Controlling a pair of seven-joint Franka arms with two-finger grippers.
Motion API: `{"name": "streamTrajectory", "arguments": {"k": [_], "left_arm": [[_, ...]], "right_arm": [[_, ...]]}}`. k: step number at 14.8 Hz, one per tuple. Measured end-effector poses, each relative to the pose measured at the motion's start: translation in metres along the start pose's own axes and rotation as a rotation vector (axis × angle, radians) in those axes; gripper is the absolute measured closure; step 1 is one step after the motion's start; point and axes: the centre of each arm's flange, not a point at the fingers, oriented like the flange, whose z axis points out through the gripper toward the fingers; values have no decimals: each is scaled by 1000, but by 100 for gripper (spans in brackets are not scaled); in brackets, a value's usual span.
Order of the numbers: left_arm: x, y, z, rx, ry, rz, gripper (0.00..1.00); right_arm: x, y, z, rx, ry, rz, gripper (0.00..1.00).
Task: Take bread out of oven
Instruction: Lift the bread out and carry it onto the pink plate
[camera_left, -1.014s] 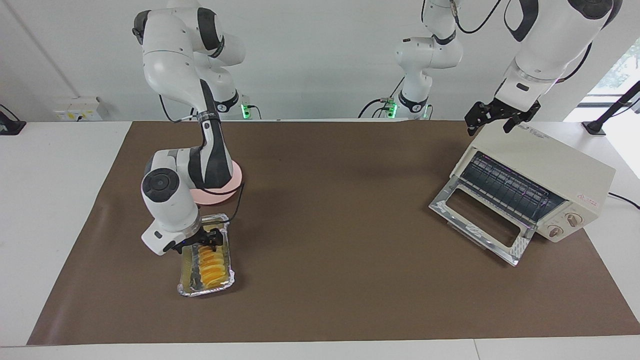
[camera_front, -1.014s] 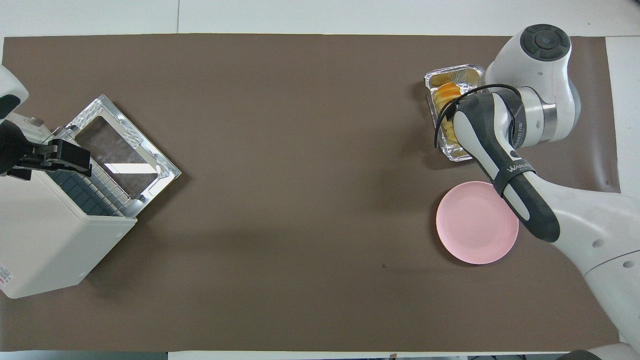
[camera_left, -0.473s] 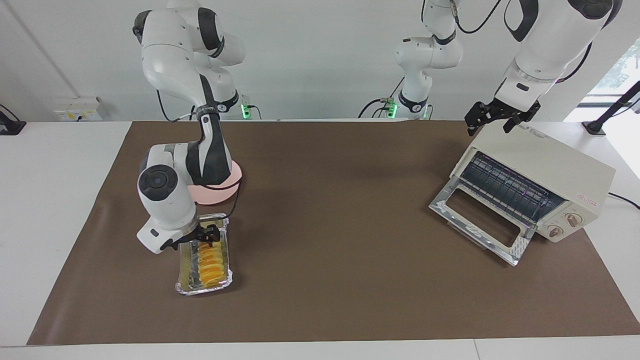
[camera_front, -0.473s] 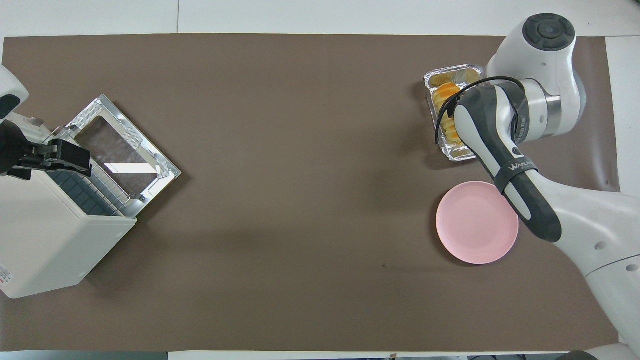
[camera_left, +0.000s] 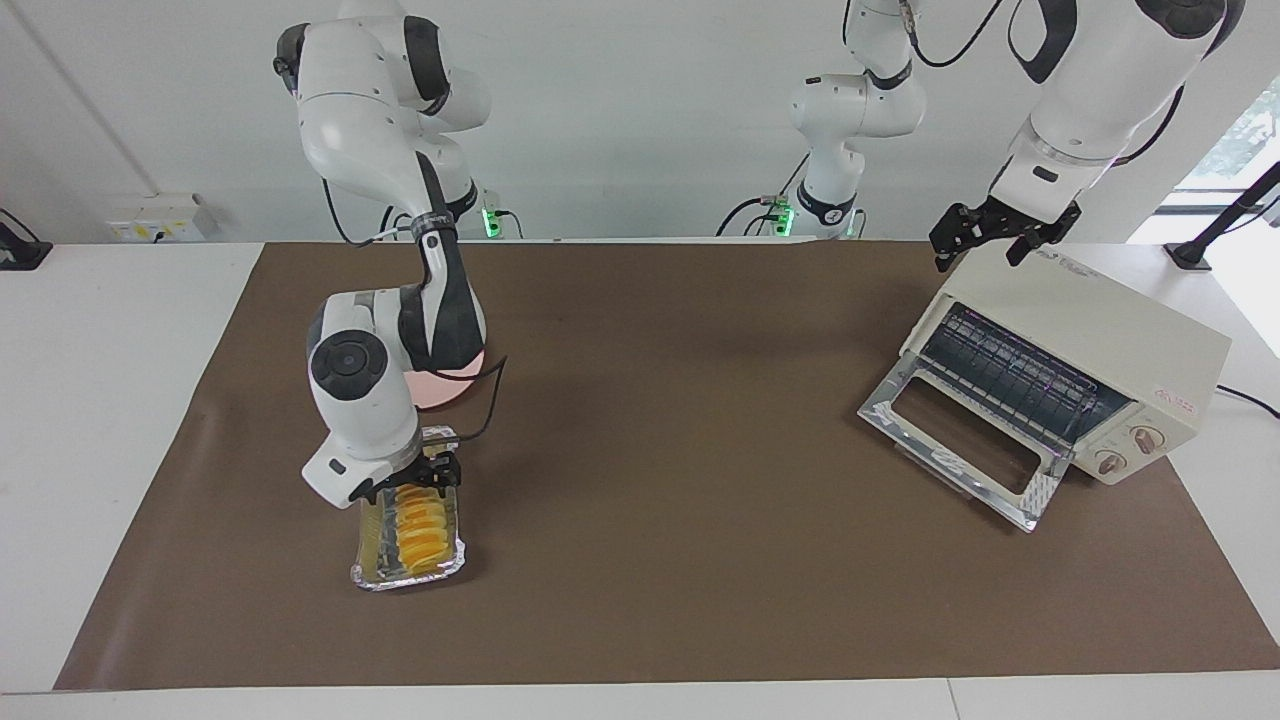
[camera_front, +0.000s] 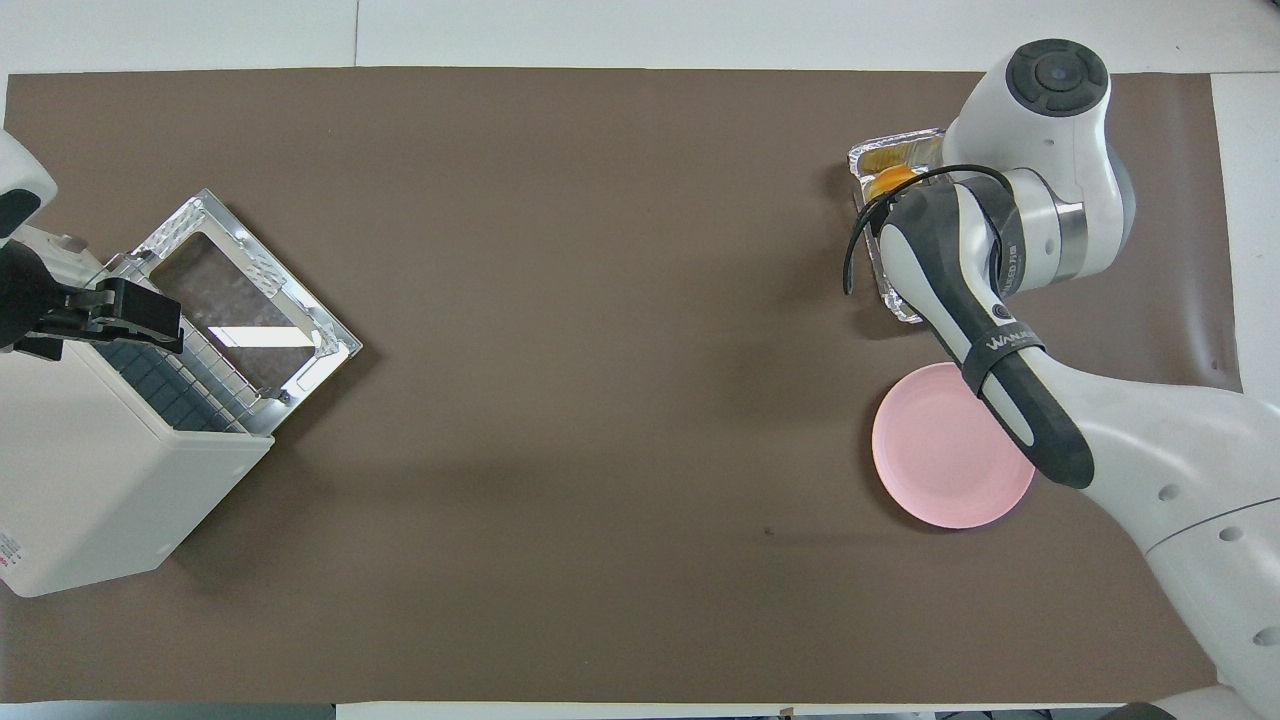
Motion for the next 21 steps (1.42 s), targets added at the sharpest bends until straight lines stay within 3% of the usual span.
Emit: {"name": "streamTrajectory", "arguments": {"k": [6,7,9,13,17,21], "left_arm": [[0,0,0,0,0,0,0],[0,0,0,0,0,0,0],[0,0,0,0,0,0,0],[0,0,0,0,0,0,0],[0,0,0,0,0,0,0],[0,0,0,0,0,0,0]], "right_arm": [[-3,-4,19,4,15,17,2],[-3,-4,20,5,17,17,9],[-3,-4,20,5,18,36,37],[-2,-2,18,5,21,65,74],[-2,1,16,4,17,70,90],[-3,4,12,2,5,74,90]]}}
